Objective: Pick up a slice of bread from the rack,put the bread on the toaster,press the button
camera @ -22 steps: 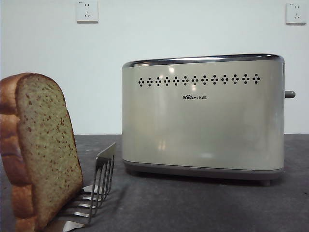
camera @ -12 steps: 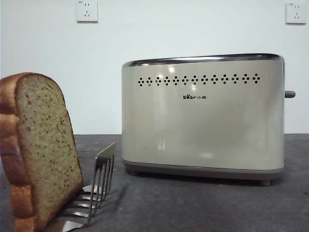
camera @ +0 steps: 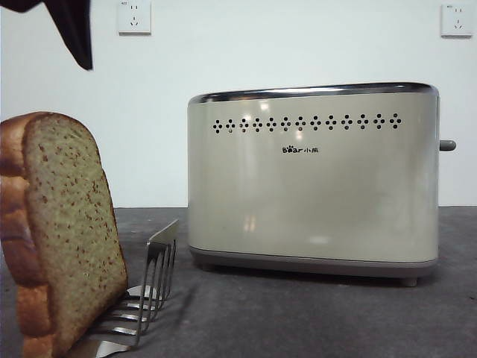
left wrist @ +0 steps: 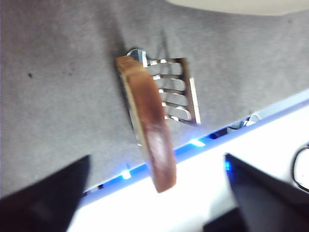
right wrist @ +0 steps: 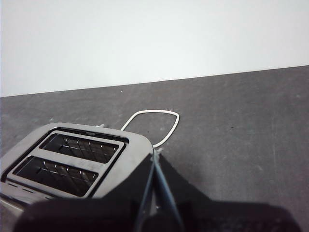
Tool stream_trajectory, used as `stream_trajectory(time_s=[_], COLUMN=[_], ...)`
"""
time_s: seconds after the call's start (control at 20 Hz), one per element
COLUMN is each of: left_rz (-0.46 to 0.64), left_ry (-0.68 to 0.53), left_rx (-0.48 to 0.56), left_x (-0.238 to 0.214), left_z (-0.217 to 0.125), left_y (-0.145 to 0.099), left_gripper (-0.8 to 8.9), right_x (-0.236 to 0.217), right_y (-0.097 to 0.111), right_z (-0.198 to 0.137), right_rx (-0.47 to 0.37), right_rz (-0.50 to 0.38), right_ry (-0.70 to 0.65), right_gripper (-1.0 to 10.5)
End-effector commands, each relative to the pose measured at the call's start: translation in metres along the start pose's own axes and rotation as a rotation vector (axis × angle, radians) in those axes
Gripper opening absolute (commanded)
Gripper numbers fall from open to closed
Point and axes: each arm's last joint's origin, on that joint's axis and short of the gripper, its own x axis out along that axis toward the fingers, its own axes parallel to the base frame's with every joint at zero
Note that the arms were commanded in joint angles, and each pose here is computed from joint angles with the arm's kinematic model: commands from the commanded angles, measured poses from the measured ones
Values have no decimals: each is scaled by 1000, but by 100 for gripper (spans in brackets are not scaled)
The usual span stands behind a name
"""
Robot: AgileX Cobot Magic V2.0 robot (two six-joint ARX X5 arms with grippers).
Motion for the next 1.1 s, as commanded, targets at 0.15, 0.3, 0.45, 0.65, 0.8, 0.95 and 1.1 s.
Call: stream_trajectory(time_s=[0.15, 0.3, 0.45, 0.65, 0.8, 0.95, 1.1], left_rz=[102, 99, 97, 103, 104, 103, 96], left_ry=[9, 17, 33, 62, 63, 63, 49], left_rx=[-21, -10, 15, 15, 14, 15, 19], left_x=[12, 19, 27, 37, 37, 37, 37], left_z=[8, 11, 14, 17, 17, 17, 18], left_y=[2, -2, -8, -12, -12, -12, -13], left_gripper=[482, 480, 470, 360, 176, 100, -8], right_x=[-1, -1, -1, -1, -1, -1, -1], right_y=[0, 0, 0, 0, 0, 0, 0], right_z=[-2, -2, -3, -3, -5, -5, -5], right_rx=[-10, -24, -24, -23, -19, -17, -17], right_rz=[0, -1, -1, -1, -3, -4, -5], right_ry=[25, 31, 33, 36, 57, 62, 62], right_gripper=[-4, -4, -4, -4, -4, -4, -4])
